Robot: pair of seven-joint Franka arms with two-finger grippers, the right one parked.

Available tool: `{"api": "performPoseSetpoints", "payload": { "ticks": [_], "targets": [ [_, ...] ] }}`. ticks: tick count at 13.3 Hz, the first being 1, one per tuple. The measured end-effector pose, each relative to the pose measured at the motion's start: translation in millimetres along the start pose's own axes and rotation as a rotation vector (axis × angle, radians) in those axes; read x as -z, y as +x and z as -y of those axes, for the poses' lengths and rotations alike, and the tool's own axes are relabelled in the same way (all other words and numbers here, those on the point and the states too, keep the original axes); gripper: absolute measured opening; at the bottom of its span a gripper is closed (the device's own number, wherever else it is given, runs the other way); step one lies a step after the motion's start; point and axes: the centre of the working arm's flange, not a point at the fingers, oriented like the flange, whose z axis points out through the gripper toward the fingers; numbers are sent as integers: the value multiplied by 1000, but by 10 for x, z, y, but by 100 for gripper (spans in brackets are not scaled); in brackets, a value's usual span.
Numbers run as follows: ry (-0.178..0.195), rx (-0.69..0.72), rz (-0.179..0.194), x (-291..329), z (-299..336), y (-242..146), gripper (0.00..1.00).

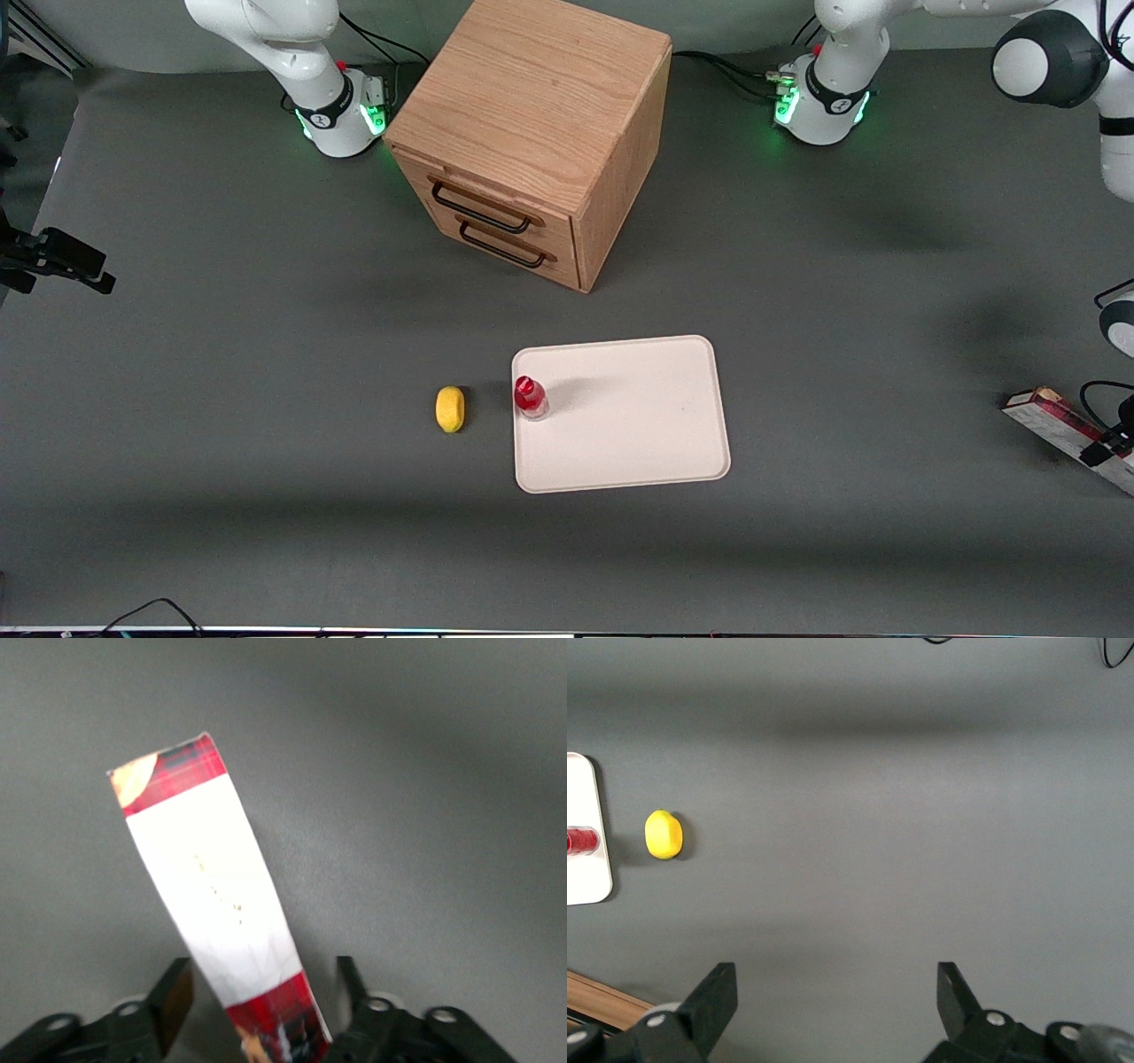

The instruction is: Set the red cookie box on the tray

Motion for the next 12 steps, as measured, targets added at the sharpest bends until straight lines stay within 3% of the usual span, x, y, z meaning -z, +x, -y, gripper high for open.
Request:
{"api": "performPoseSetpoints", "payload": {
  "ticks": [2, 4, 6, 10, 11, 12],
  "targets": [
    [0, -16, -4, -18, -42, 0, 38],
    [25, -89, -11, -13, -92, 6, 18],
    [59, -169, -37, 8, -153, 32, 14],
    [75, -227, -60, 117, -191, 134, 14],
    [76, -253, -46, 187, -209, 171, 12],
    [75, -282, -11, 287, -236, 214, 10]
  ]
}}
